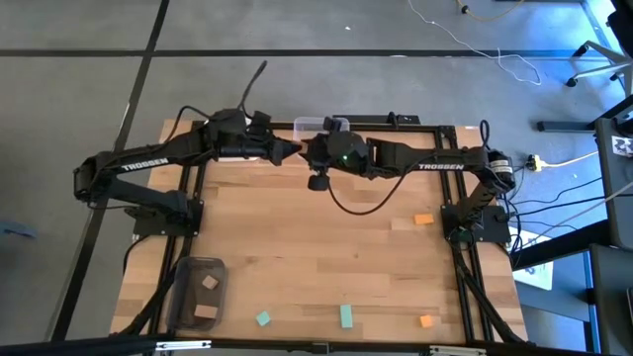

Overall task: Sort & place blocks by color
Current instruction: Put the brown block into the black bin

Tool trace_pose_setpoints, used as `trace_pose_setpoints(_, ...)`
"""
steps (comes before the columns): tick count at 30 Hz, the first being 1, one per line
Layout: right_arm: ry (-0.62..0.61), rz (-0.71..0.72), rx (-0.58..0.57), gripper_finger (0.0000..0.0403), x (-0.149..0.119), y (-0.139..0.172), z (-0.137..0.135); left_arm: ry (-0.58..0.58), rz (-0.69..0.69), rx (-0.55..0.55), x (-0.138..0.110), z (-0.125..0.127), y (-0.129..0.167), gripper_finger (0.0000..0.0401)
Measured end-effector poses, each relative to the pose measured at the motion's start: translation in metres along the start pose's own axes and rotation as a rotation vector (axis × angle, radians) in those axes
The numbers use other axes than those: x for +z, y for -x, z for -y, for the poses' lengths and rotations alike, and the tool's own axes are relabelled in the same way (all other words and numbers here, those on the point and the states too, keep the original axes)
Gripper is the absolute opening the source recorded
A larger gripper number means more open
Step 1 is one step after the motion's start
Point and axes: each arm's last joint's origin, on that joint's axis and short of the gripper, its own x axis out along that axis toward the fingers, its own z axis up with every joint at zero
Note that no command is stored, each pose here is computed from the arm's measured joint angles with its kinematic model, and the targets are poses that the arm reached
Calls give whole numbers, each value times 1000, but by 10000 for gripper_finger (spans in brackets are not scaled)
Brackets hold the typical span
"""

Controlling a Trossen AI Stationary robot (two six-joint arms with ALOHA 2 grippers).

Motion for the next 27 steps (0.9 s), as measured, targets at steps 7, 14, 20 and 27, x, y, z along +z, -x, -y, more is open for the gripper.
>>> trace_pose_setpoints(7,2,-4,-2,131,0,-1,0,4,-43,5,-6,-4,-16,190)
trace_pose_setpoints(14,8,-12,-2,131,-1,-1,0,1,-55,6,-8,-6,-20,157)
trace_pose_setpoints(20,7,-8,-9,131,-1,-1,0,-13,-36,4,-4,-8,-19,133)
trace_pose_setpoints(27,3,-1,-8,131,0,0,0,-17,-30,-4,-2,-7,-16,134)
